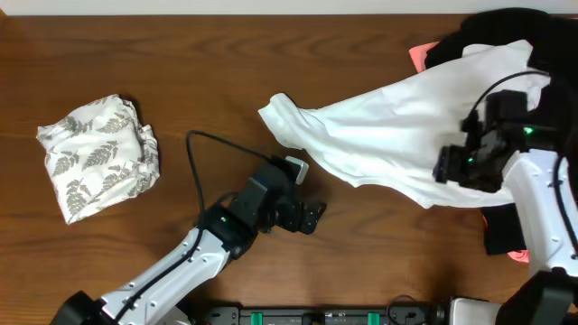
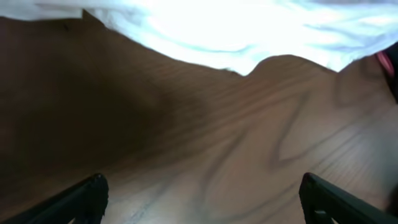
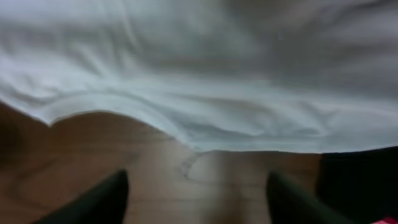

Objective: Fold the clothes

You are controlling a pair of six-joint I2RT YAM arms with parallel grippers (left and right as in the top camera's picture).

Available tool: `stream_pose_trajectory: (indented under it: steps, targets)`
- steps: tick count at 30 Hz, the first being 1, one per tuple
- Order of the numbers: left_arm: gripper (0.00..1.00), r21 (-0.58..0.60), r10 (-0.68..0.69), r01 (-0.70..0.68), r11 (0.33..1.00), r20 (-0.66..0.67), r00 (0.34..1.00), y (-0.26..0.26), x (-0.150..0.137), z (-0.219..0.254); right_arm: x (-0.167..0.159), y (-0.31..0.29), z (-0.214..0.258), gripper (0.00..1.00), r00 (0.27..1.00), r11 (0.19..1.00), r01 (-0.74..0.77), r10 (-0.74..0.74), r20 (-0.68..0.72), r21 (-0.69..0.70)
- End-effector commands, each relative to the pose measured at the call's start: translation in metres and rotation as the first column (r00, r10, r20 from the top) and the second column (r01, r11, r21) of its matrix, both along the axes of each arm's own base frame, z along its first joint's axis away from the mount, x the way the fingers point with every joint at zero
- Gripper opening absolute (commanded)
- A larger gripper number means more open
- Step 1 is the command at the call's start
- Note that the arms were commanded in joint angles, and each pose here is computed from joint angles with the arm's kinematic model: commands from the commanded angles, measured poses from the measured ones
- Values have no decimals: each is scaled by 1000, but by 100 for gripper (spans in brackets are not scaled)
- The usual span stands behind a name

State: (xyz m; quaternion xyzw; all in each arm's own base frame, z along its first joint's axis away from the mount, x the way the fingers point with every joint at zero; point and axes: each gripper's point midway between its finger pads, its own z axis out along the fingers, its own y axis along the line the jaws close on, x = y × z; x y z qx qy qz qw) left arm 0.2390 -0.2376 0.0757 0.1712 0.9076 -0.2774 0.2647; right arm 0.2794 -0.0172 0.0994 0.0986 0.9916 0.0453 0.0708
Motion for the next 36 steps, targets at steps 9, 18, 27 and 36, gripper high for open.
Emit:
stream_pose_trajectory:
  steps: [9, 18, 27, 36]
  targets:
    - [98, 15, 119, -122, 992, 137, 983, 17, 25, 29, -38, 33, -65, 80, 991, 994, -105, 105, -85, 8]
    - [98, 29, 192, -197, 980, 122, 974, 42, 36, 28, -25, 23, -87, 85, 995, 993, -98, 99, 10, -59]
    - [98, 65, 237, -242, 968, 82, 968, 60, 37, 19, -26, 23, -107, 69, 994, 994, -94, 98, 58, -63]
    - [98, 63, 237, -242, 968, 84, 968, 60, 37, 20, -44, 38, -115, 1, 996, 996, -91, 91, 14, 23]
